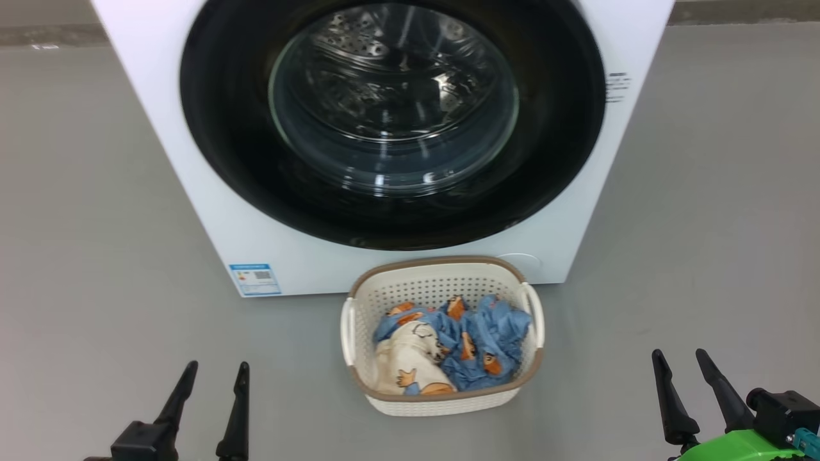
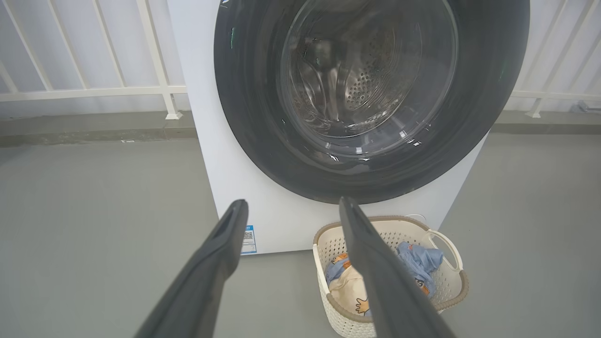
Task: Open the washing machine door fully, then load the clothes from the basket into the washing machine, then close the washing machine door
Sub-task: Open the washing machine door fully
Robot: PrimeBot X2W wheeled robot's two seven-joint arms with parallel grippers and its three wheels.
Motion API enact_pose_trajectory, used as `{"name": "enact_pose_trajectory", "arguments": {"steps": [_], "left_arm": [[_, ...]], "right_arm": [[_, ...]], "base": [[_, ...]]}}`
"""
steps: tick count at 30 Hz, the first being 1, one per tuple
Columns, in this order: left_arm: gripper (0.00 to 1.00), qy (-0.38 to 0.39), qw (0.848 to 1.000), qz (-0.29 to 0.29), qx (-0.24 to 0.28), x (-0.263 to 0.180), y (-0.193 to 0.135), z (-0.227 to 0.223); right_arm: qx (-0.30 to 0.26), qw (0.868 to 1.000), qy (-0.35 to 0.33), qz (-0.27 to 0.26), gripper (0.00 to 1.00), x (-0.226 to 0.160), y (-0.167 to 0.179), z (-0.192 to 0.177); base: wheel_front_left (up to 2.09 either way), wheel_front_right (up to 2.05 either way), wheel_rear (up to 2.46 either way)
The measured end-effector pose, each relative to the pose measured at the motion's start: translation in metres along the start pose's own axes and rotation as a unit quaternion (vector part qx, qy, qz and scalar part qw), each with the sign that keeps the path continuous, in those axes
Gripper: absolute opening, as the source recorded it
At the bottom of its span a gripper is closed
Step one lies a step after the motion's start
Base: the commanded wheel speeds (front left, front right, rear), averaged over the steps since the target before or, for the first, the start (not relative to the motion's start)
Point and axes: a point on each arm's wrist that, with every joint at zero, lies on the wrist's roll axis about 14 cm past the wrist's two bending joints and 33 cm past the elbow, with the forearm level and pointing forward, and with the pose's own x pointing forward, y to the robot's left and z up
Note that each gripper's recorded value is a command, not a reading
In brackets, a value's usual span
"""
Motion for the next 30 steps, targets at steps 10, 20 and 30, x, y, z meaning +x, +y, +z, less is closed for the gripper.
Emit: {"name": "enact_pose_trajectory", "arguments": {"steps": [10,20,30], "left_arm": [[1.00,0.005,1.000,-0.001,-0.001,0.0018,-0.0009,-0.0033],[1.00,-0.004,0.999,-0.002,-0.031,0.0047,-0.0047,0.0002],[1.00,-0.011,0.999,-0.003,-0.040,0.0057,-0.0056,0.0042]], "right_arm": [[0.000,1.000,0.004,-0.003,1.00,0.0006,-0.0014,-0.0027],[0.000,1.000,0.005,-0.005,1.00,0.0019,-0.0027,-0.0037],[0.000,1.000,-0.003,-0.003,1.00,0.0057,-0.0017,0.0015]], "base": [[1.23,1.23,-2.46],[1.18,1.15,-2.33],[0.53,0.53,-1.06]]}}
